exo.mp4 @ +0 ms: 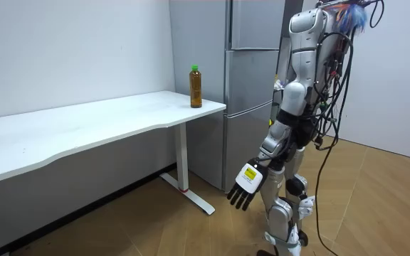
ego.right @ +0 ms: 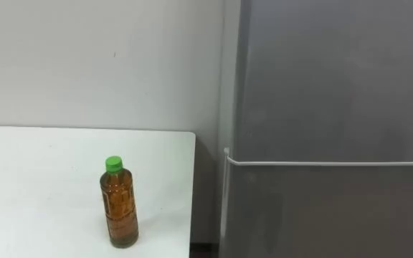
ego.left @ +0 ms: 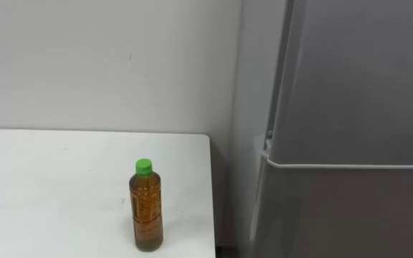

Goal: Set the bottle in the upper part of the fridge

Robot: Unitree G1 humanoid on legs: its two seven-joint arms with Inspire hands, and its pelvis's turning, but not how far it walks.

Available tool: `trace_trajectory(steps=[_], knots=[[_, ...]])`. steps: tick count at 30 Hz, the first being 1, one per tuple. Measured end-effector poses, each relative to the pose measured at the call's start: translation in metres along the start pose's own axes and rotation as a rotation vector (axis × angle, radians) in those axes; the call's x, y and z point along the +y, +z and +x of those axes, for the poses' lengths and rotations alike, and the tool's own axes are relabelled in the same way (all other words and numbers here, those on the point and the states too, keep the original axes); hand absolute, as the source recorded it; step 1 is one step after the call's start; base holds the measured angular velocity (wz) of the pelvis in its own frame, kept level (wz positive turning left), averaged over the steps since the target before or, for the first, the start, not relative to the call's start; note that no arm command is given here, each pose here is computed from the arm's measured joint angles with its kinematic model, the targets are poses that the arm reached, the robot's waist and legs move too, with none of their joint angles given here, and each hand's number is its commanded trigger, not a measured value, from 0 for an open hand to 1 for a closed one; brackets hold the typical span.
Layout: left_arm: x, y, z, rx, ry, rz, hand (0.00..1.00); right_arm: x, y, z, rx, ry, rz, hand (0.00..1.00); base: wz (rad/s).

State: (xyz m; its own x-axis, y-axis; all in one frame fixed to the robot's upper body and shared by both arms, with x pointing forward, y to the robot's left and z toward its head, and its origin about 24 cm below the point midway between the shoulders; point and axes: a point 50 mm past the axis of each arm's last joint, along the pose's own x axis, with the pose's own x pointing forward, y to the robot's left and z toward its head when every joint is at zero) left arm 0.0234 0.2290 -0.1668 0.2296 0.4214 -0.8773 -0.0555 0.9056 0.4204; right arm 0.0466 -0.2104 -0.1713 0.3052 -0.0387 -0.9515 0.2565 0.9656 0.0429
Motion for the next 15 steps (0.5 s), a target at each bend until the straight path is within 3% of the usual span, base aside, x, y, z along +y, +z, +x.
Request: trace_trajectory(steps=[15], knots=[[0.0003, -0.0014, -0.0002, 0.008, 0.003, -0.022, 0.0, -0.0001, -0.0002, 0.0, 0.002, 0.0, 0.001, 0.0, 0.0]])
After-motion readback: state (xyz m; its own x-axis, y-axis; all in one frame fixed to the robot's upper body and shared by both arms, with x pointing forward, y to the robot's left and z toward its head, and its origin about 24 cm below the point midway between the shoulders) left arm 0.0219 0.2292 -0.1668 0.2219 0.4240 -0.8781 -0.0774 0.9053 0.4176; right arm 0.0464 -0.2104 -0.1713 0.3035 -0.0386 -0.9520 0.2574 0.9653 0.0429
